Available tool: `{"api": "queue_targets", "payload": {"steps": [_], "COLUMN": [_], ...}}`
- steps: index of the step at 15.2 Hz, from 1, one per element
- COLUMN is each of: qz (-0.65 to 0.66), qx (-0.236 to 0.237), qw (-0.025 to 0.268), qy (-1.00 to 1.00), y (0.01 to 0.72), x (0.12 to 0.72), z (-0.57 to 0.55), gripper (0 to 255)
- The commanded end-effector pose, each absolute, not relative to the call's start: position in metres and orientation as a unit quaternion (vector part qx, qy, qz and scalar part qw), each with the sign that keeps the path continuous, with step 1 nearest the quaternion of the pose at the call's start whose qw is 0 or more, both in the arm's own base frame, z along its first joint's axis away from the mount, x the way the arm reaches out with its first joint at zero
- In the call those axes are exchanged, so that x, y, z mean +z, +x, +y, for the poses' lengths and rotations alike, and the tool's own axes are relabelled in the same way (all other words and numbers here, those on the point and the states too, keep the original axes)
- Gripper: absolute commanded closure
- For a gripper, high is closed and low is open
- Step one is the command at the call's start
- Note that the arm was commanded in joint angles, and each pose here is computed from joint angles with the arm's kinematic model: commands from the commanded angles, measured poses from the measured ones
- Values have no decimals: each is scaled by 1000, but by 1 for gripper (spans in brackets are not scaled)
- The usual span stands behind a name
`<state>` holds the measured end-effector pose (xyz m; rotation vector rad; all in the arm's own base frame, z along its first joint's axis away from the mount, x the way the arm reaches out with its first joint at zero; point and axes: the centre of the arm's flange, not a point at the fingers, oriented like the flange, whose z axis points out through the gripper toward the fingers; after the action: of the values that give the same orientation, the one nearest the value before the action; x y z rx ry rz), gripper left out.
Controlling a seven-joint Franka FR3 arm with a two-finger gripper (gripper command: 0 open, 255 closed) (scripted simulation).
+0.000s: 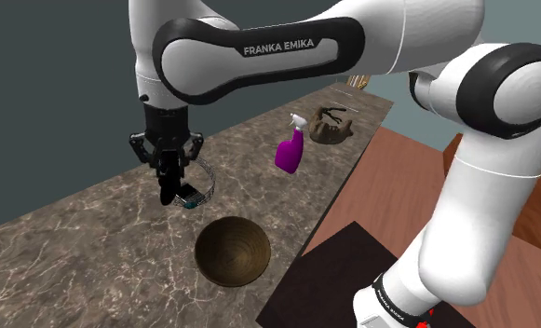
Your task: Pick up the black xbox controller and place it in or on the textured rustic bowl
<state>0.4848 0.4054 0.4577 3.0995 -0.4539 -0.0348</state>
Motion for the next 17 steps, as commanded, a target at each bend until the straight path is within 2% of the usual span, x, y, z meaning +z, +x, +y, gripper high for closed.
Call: {"api": "queue_targets", "payload": {"steps": [1,14,17], "qz": [-146,-146,-146], "qx": [-11,-11,-11], "qw": [5,5,5], "qy": [989,989,989], "y": [459,305,305], "x": [460,468,452], "z": [396,325,325], "gripper": [255,255,255]}}
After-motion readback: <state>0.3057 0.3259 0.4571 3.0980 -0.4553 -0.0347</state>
